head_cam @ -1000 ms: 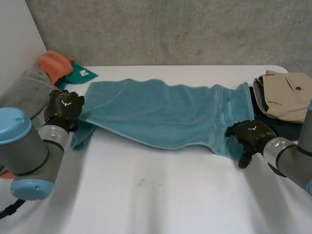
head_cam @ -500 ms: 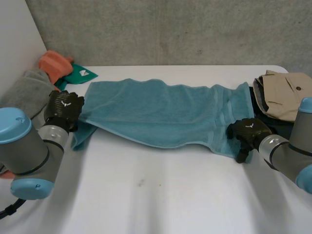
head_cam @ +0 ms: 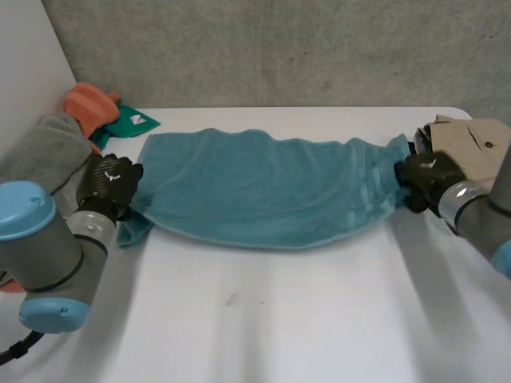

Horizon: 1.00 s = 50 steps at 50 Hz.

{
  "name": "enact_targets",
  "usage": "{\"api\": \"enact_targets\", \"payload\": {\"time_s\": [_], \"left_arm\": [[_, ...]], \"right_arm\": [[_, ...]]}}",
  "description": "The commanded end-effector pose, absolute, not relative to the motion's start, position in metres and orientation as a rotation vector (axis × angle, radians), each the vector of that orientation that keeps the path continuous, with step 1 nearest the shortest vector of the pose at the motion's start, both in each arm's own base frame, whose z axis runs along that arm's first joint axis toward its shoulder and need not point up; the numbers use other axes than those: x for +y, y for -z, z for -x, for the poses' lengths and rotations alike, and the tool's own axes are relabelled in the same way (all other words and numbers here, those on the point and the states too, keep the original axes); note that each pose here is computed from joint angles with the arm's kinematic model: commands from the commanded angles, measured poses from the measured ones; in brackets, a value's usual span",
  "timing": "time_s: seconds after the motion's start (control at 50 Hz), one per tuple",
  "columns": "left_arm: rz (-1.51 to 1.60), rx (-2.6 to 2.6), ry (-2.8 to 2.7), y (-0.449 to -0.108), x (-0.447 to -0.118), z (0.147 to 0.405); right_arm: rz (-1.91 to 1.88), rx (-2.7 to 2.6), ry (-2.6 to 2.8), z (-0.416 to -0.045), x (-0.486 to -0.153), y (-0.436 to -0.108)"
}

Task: Fold the laundry.

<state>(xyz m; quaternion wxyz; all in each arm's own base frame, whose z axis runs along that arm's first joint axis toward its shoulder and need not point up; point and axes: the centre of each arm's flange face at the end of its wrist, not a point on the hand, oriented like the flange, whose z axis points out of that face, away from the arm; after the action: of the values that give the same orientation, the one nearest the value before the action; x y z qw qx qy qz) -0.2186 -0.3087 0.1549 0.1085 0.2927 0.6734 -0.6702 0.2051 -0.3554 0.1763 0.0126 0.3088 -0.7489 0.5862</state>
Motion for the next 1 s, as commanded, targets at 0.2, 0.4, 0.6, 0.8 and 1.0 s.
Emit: {"api": "enact_targets", "payload": {"time_s": [0.2, 0.4, 0.6, 0.8, 1.0], "left_arm": [[-0.872, 2.071, 1.863, -0.124, -0.314, 0.211], [-0.813, 2.214, 1.904, -0.127, -0.309, 0.212], [-0.786, 2.473, 1.958, -0.146, -0.297, 0.213], [-0.879, 2.546, 1.915, -0.137, -0.288, 0.22], [-0.916, 2.402, 1.888, -0.128, -0.301, 0.217]], "right_arm": [[-0.851, -2.283, -1.872, -0.17, -0.337, -0.231], [-0.638, -2.283, -1.994, -0.15, -0.352, -0.245], [-0.55, -2.187, -2.161, -0.135, -0.353, -0.291], [-0.609, -2.256, -2.158, -0.141, -0.347, -0.285], [-0.61, -2.264, -2.156, -0.141, -0.346, -0.283]]}}
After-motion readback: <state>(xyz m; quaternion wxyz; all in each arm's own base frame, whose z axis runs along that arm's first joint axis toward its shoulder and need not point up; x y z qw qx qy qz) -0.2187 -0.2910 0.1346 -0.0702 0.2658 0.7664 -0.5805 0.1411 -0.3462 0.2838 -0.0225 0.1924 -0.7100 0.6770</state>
